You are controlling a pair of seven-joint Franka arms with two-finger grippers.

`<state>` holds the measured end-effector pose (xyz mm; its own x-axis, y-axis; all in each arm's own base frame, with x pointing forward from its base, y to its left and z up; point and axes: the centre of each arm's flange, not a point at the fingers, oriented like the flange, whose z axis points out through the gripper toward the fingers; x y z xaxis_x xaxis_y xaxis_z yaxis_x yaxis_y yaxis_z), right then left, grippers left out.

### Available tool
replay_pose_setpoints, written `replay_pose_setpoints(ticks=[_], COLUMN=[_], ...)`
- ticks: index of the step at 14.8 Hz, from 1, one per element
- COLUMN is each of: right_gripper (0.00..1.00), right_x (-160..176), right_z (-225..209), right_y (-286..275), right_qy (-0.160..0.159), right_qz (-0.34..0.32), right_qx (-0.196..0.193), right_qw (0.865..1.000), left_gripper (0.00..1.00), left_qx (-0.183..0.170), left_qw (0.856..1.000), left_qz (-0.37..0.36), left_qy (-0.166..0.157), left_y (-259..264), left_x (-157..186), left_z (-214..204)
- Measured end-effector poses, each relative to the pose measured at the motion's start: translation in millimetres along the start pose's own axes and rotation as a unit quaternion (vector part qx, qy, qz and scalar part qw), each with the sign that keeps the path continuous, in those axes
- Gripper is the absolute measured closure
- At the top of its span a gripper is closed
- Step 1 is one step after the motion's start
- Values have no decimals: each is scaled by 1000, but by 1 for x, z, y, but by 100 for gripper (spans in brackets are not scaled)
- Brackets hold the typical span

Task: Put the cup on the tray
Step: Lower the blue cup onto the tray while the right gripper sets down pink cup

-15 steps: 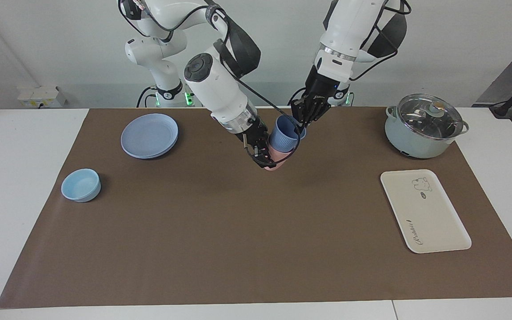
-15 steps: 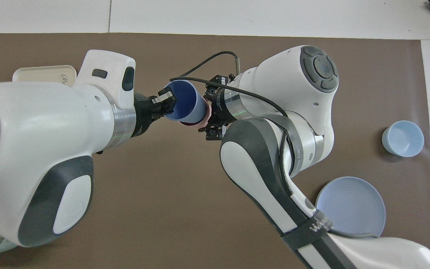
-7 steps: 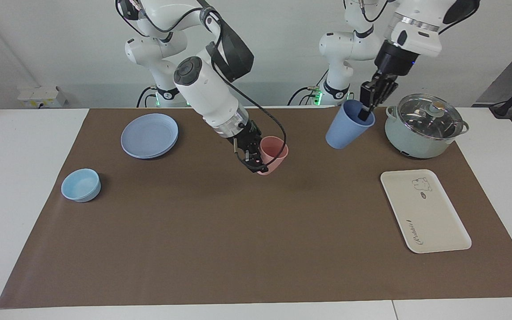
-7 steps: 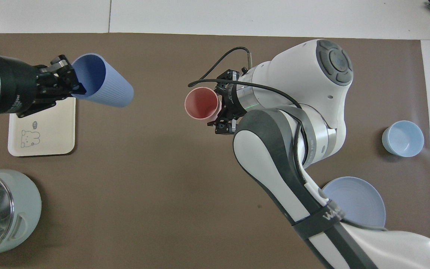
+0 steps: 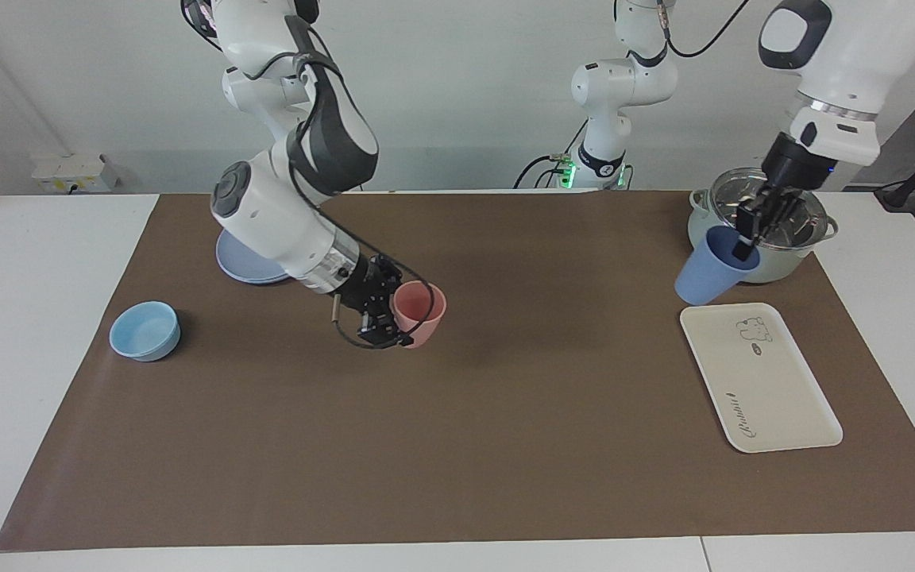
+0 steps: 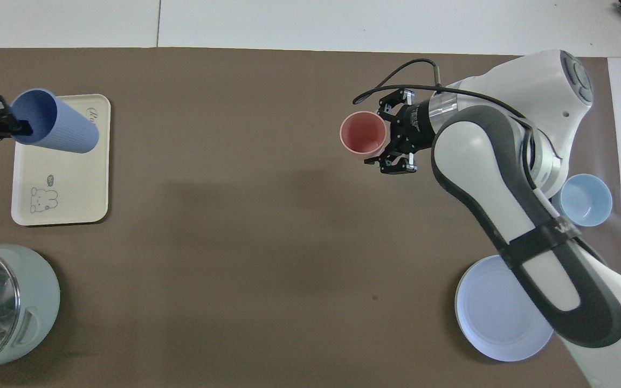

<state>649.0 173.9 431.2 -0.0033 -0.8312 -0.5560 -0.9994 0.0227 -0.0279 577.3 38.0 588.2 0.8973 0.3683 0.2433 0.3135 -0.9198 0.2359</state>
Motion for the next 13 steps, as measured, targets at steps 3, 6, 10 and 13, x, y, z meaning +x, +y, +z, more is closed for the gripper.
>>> replay_pose_setpoints(ticks=[3,6,10,13], right_gripper=[24,24,24,24], right_x=[89,170,255,282], right_z=[-10,-18,-21,-28], right_y=[-6,-7,-4,1], right_qy=[-16,-21,-42,-47], right_qz=[-5,-12,-14,-1], right_qx=[3,-7,0,0], right_qw=[1000,1000,999,999], left_gripper=[95,95,95,77], left_qx=[24,34,41,42], left_qw=[999,999,999,998], left_qz=[20,20,29,39], left_qy=[16,11,15,14], left_y=[-94,-125,-145,-148], left_x=[16,19,11,10], left_z=[84,141,174,188])
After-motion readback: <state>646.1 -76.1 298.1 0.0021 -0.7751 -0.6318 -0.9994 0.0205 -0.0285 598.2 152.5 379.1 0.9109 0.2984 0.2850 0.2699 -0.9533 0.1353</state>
